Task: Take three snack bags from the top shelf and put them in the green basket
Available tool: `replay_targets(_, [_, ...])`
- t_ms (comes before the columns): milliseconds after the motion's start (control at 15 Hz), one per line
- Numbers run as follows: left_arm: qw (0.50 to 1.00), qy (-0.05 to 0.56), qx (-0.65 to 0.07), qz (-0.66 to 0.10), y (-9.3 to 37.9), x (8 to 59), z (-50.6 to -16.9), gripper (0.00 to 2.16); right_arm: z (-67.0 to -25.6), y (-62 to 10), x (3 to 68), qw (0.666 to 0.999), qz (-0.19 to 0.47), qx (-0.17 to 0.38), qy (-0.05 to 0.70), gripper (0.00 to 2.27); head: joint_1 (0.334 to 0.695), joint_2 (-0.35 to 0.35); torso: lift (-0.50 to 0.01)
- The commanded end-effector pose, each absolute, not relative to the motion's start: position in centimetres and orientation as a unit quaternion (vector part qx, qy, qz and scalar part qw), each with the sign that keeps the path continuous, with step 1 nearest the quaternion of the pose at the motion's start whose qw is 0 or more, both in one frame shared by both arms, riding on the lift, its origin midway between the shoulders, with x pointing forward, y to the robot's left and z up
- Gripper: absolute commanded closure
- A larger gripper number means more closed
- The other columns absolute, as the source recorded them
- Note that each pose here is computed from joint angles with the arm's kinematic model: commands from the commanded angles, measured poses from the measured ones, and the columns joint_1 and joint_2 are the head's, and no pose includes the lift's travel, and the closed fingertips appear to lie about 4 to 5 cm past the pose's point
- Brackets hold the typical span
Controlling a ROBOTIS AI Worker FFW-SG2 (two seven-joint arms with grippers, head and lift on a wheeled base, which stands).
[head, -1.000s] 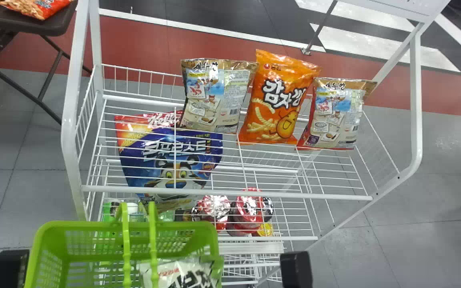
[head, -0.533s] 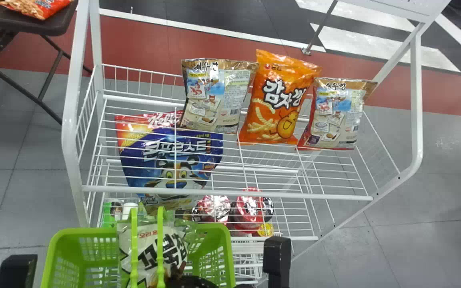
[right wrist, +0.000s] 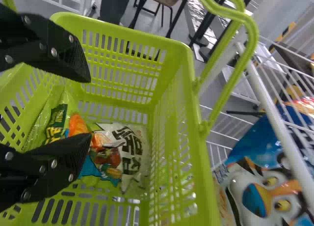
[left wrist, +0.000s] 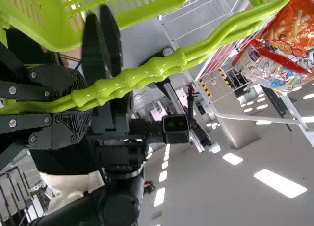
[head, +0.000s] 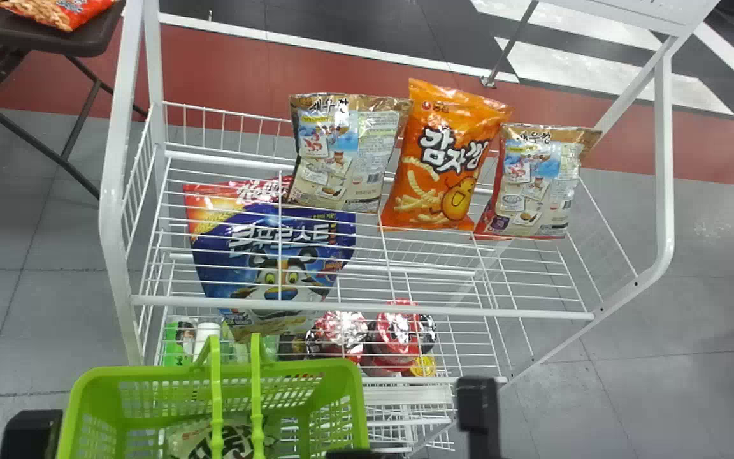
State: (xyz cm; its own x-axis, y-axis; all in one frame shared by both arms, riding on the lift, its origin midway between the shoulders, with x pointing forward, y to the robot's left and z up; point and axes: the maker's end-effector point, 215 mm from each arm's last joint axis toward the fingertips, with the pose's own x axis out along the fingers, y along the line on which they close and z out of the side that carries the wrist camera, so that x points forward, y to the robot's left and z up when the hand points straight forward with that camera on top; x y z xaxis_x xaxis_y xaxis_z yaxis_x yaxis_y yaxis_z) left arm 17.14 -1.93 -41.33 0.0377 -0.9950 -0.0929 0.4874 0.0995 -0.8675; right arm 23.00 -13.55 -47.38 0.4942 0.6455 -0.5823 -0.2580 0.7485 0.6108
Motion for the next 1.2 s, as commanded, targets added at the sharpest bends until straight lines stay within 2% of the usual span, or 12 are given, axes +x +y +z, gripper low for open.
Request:
replay_targets(0, [0.636,0.38,-0.332,-0.584,-2.3,17.1,-41.3,1.81,-42.9,-17.4,28.4,0.897,0.244,0.207,0.306,0.06,0.695,-0.35,-0.035])
replay_targets(67, [0.635,0.381,-0.331,-0.585,-2.5,17.1,-41.3,1.81,-39.2,-19.3,31.6,0.933,0.233,0.176,0.212,0.06,0.695,-0.35,-0.035])
replay_targets(133, [0.635,0.381,-0.33,-0.585,-2.6,17.0,-41.4,1.81,-36.0,-20.8,33.5,0.953,0.224,0.145,0.146,0.06,0.695,-0.35,-0.035])
replay_targets(400, [0.633,0.385,-0.331,-0.584,-2.8,16.9,-41.8,1.81,-30.2,-26.5,39.7,0.988,0.136,0.064,0.028,0.1,0.695,-0.35,-0.035])
replay_targets(533, [0.633,0.385,-0.332,-0.584,-2.8,16.9,-41.8,1.81,-29.6,-28.9,43.2,0.995,0.094,0.021,0.004,0.11,0.695,-0.35,-0.035])
replay_targets(1133, [0.632,0.389,-0.33,-0.584,-2.6,16.7,-42.0,1.81,-31.8,-34.0,51.0,1.0,0.022,0.021,0.008,0.15,0.695,-0.35,-0.035])
